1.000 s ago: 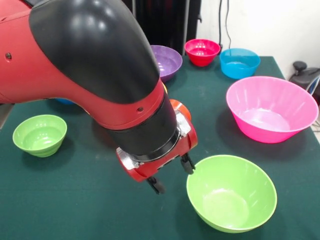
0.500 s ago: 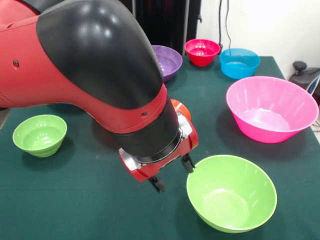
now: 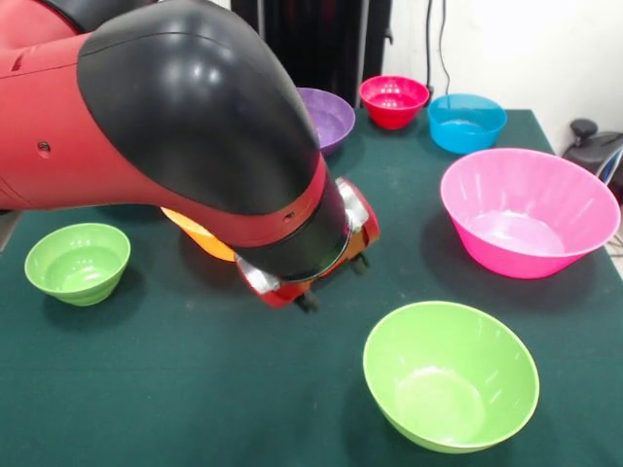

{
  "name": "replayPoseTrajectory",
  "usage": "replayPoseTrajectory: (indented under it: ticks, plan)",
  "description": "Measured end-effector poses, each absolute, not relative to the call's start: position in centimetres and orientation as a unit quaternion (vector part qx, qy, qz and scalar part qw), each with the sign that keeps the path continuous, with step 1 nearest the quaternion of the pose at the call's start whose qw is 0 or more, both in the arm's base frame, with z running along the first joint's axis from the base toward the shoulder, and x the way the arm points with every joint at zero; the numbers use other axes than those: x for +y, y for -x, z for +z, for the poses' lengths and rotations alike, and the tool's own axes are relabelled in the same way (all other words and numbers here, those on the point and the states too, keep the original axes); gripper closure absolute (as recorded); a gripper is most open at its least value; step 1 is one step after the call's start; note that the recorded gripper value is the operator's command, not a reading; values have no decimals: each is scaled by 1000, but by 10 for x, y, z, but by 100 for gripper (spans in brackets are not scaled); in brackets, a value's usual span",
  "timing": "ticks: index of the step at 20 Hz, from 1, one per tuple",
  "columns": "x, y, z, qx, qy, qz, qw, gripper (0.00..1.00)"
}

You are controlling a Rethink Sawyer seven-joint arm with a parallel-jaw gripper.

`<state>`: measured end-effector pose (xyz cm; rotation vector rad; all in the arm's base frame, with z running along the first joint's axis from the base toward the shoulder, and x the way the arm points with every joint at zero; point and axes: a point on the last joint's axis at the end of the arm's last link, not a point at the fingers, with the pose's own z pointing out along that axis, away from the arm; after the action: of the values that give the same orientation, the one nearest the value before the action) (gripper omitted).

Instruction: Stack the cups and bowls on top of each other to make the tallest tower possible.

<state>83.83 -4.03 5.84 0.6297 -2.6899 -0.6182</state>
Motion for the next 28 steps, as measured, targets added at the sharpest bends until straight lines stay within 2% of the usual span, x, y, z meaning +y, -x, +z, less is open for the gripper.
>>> replayPoseTrajectory:
  ticks: [8,16,22,28]
  plan:
    - [-6,-819,82,-916,-251,-251,185,0]
    - [51,-799,105,-922,-208,-269,183,0]
    - [96,-779,95,-947,-97,-249,177,0]
    - [127,-757,77,-960,-51,-214,174,0]
